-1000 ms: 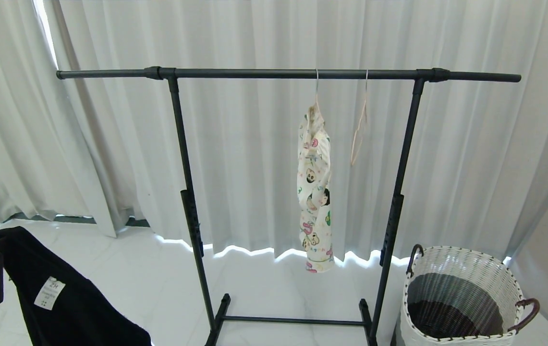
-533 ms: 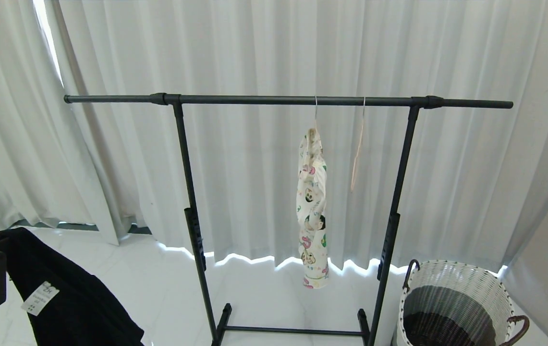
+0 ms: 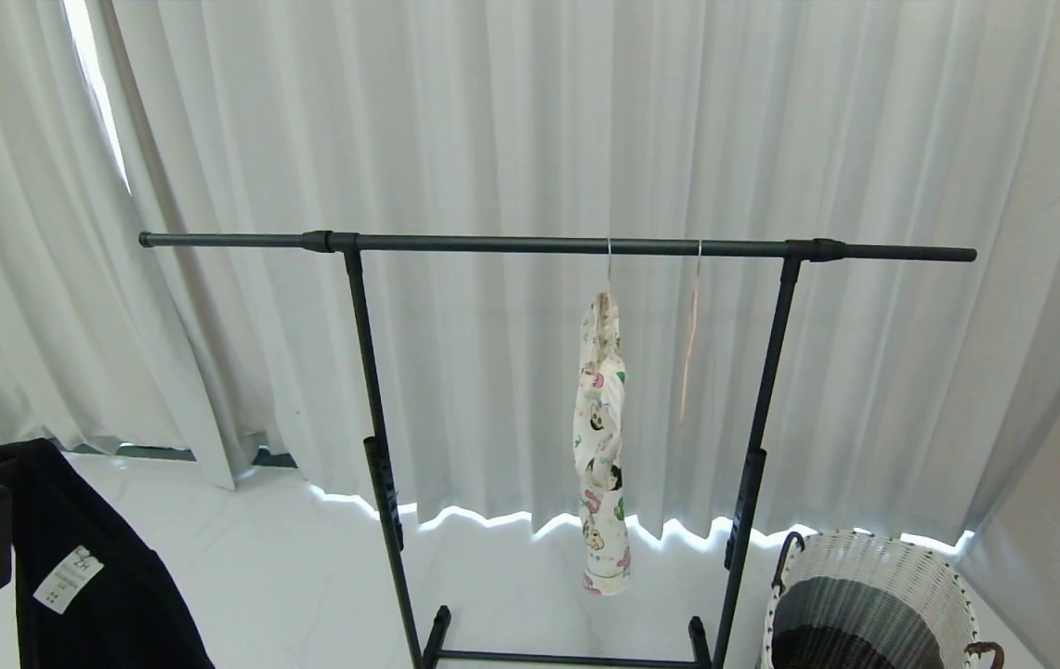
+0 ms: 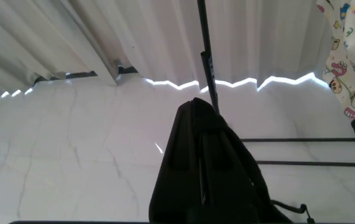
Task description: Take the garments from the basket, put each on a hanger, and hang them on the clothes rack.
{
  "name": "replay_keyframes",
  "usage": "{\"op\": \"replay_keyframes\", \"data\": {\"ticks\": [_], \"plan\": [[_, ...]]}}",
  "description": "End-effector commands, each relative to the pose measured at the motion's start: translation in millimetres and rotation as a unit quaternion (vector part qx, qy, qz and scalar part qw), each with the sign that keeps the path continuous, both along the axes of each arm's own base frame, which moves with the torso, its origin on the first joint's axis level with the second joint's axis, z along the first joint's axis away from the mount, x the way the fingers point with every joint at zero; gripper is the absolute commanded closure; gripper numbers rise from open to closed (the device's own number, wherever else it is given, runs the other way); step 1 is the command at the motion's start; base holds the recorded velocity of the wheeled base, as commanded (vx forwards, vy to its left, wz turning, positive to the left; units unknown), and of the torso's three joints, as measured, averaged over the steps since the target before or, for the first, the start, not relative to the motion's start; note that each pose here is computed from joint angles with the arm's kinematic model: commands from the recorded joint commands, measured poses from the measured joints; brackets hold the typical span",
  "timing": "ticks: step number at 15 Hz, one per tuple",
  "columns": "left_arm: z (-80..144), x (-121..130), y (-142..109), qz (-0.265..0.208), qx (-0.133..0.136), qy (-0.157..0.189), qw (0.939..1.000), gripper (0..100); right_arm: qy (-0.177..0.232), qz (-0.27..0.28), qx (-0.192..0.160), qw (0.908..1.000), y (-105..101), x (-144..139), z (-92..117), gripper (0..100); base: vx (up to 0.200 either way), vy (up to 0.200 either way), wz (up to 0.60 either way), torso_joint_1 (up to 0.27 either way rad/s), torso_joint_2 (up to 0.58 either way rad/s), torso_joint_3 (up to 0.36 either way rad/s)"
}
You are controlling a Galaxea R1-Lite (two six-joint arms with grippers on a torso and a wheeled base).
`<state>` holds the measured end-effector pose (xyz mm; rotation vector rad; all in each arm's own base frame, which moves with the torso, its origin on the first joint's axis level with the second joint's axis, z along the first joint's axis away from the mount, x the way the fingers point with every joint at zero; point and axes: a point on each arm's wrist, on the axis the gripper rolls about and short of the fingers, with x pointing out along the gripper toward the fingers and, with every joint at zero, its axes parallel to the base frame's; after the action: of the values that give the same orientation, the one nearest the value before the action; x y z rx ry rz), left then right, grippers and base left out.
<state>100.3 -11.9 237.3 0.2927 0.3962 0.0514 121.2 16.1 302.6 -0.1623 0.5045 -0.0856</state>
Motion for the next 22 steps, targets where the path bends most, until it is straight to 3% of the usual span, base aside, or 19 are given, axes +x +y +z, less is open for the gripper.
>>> {"op": "replay_keyframes", "data": {"ticks": [1, 7, 11, 17, 19, 22], "plan": [[1.0, -1.5, 0.4, 0.001, 0.0, -0.004, 1.0, 100, 0.001, 0.0, 0.0, 1.0, 0.2, 0.7, -0.4, 0, 0.0, 0.2, 0.0, 0.11, -0.21, -0.11], [0.8, -4.1, 0.2, -0.004, -0.002, -0.007, 1.0, 100, -0.004, 0.003, 0.004, 1.0, 1.3, 5.6, -0.2, 0, 0.0, 0.167, 0.0, 0.025, -0.04, -0.02], [1.9, -6.0, -0.9, -0.02, -0.007, -0.01, 0.9997, 100, -0.013, 0.064, 0.041, 0.9971, 5.3, 10.1, 2.1, 0, 0.0, 0.0, 0.0, 0.0, 0.0, 0.0], [2.5, -6.5, -1.8, -0.026, -0.005, -0.012, 0.9996, 100, -0.039, 0.071, 0.05, 0.9955, 11.3, 40.6, -3.4, 0, 0.2, 0.0, 0.0, 0.002, 0.0, 0.003], [3.3, -6.5, -2.1, -0.027, -0.005, -0.013, 0.9995, 100, -0.058, 0.074, 0.055, 0.994, 14.6, 52.1, -15.4, 0, 0.2, 0.0, 0.0, 0.005, 0.0, 0.002], [4.2, -6.5, -2.1, -0.028, -0.004, -0.015, 0.9995, 100, -0.047, 0.081, 0.056, 0.9941, 19.1, 60.2, -32.1, 0, 0.2, 0.0, 0.0, 0.002, 0.0, -0.001]]}}
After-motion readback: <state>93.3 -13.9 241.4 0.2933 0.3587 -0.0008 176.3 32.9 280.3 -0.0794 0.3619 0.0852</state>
